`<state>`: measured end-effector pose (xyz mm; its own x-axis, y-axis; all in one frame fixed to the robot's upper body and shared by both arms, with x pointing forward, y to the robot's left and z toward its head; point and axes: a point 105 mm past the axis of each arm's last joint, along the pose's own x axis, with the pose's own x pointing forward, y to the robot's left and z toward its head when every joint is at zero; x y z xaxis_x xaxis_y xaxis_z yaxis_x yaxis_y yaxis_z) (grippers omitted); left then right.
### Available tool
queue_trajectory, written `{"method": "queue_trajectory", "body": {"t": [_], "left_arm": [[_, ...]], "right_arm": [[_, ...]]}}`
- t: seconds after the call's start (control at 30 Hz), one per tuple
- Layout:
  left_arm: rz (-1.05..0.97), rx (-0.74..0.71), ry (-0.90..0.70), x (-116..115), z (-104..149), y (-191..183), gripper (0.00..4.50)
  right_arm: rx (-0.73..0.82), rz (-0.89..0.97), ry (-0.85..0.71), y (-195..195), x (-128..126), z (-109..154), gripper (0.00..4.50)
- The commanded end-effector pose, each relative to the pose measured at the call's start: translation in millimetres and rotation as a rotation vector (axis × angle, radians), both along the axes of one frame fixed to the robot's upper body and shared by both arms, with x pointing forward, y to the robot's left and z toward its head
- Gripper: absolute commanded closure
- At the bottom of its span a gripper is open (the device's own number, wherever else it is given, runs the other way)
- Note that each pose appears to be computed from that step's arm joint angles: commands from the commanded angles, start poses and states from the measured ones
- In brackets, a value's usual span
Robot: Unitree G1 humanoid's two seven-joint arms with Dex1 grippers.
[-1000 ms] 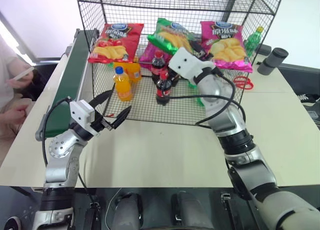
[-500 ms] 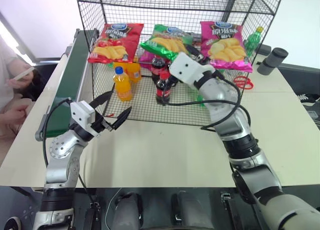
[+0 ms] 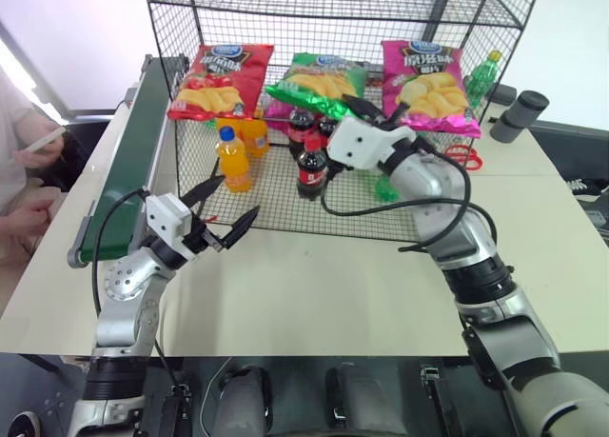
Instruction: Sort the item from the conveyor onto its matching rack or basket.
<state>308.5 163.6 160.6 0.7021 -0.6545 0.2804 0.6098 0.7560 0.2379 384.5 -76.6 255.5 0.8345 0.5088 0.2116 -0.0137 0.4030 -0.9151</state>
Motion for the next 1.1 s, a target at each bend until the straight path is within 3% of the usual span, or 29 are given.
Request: {"method": "queue_trajectory", "body": {"t": [0.03,0.23,0.73,0.87,1.1], "left_arm": [[-0.009,0.007,-0.065,-2.6,14.6,-2.8,0.00],[-0.012,-0.002,-0.062,-3.0,14.6,-4.6,0.00],[-0.017,-0.005,-0.066,-3.6,18.7,-9.3,0.00],[-0.018,-0.008,-0.064,-3.9,18.5,-9.7,0.00],[-0.027,-0.014,-0.055,-3.5,16.0,-11.9,0.00]], "right_arm": [[-0.032,0.019,-0.081,2.4,-5.7,16.3,4.47],[-0.133,0.011,-0.144,0.3,-2.0,20.4,4.47],[-0.133,-0.015,-0.126,-3.1,13.7,19.1,4.47],[-0.155,-0.006,-0.123,-6.6,9.8,19.4,3.21],[-0.107,0.043,-0.080,-11.4,3.2,26.8,3.21]]}}
